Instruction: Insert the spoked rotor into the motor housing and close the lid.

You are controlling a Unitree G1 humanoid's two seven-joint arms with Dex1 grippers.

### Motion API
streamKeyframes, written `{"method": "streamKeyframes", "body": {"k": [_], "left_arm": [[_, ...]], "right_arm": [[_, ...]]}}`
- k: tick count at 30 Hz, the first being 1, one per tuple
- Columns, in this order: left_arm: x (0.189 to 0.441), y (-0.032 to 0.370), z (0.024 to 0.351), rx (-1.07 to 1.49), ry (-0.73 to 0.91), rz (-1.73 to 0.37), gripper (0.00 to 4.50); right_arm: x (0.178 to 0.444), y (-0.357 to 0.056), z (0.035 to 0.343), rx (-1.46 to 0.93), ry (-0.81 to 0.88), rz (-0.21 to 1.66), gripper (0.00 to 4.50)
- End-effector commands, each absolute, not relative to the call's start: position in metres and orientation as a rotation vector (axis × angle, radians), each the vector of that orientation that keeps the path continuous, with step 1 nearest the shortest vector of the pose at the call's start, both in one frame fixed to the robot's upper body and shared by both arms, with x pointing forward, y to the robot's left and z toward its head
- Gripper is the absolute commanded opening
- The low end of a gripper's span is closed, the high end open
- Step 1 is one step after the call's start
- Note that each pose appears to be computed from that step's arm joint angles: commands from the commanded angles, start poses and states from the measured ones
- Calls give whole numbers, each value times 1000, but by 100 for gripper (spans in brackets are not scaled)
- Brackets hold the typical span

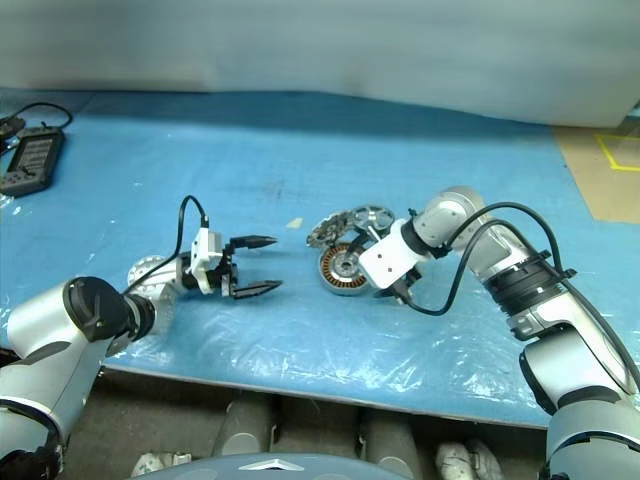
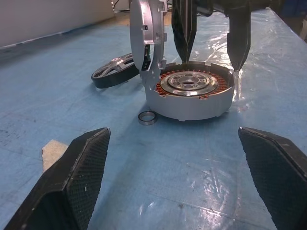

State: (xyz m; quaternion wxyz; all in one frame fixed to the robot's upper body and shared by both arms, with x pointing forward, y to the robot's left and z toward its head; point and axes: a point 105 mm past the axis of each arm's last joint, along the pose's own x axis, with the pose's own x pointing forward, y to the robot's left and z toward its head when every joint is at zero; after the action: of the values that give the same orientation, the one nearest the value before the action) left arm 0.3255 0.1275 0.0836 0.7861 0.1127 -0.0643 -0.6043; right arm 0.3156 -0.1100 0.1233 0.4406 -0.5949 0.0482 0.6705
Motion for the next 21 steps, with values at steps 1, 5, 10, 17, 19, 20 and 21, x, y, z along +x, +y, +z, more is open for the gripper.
{"method": "streamKeyframes", "body": {"k": [1,5,10,17,19,20,21], "left_arm": [[325,127,84,233,-147,-1297,450],[325,126,85,231,-149,-1294,450],[325,127,83,231,-148,-1289,450],[325,126,84,231,-151,-1285,450],[325,125,83,231,-152,-1283,450],[325,125,83,231,-152,-1282,450],[325,126,83,231,-152,-1280,450]], "right_arm": [[317,-107,129,-1511,83,1666,446],[317,-108,120,-1518,106,1682,446],[315,-108,113,-1515,127,1703,446],[318,-109,97,-1508,185,1722,357],[318,-108,95,-1513,190,1725,291],[318,-108,95,-1508,189,1728,258],[317,-106,97,-1494,182,1732,225]]}}
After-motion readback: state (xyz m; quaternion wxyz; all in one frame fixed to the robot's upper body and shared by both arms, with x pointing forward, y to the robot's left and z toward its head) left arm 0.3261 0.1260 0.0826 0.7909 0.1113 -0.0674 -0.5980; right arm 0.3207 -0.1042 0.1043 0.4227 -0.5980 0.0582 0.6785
